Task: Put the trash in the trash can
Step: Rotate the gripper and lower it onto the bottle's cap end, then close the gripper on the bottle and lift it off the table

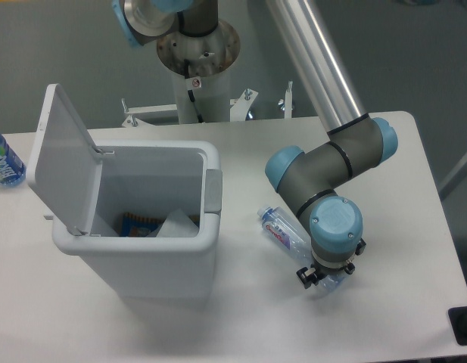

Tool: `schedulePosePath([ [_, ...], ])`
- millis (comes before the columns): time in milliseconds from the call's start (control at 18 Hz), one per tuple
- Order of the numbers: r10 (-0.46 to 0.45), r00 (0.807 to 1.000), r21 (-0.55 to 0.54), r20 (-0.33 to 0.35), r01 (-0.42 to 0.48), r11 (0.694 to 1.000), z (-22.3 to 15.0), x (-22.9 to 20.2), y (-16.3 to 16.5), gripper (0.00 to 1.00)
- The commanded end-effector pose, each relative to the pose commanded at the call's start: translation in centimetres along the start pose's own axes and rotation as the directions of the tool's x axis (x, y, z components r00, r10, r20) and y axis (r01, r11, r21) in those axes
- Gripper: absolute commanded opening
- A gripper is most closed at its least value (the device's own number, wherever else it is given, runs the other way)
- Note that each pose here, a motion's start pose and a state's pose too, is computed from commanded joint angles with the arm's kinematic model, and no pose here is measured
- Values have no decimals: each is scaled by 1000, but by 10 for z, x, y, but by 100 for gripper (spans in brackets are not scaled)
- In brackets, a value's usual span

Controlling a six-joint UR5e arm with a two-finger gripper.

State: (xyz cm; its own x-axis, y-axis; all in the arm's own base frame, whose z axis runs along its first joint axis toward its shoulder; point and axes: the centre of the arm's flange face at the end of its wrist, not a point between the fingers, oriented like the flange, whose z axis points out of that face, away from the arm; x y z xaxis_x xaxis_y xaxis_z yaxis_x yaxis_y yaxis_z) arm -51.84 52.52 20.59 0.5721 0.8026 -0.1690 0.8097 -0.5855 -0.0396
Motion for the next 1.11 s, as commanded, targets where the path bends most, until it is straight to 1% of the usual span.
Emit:
schedulePosePath([
  [111, -2, 1000, 3, 0, 2, 1000, -1, 0, -1, 63],
  [222, -4, 1000, 5, 0, 4, 1000, -2, 0, -1, 61],
  [278, -6, 1000, 9, 0, 6, 1000, -4, -1, -2, 59],
  [389, -11, 1000, 18, -2, 11, 1000, -10, -2, -4, 58],
  [500, -12, 1000, 24, -10, 12, 1000, -14, -2, -5, 54],
  [722, -14, 1000, 51, -19, 15, 999, -29, -3, -10, 54],
  [944, -18, 998, 97, -68, 25, 995, -57, -4, -15, 54],
  [1056, -23, 994, 130, -104, 36, 991, -81, -10, -14, 54],
  [1111, -23, 991, 148, -134, 43, 988, -96, -13, -12, 54],
])
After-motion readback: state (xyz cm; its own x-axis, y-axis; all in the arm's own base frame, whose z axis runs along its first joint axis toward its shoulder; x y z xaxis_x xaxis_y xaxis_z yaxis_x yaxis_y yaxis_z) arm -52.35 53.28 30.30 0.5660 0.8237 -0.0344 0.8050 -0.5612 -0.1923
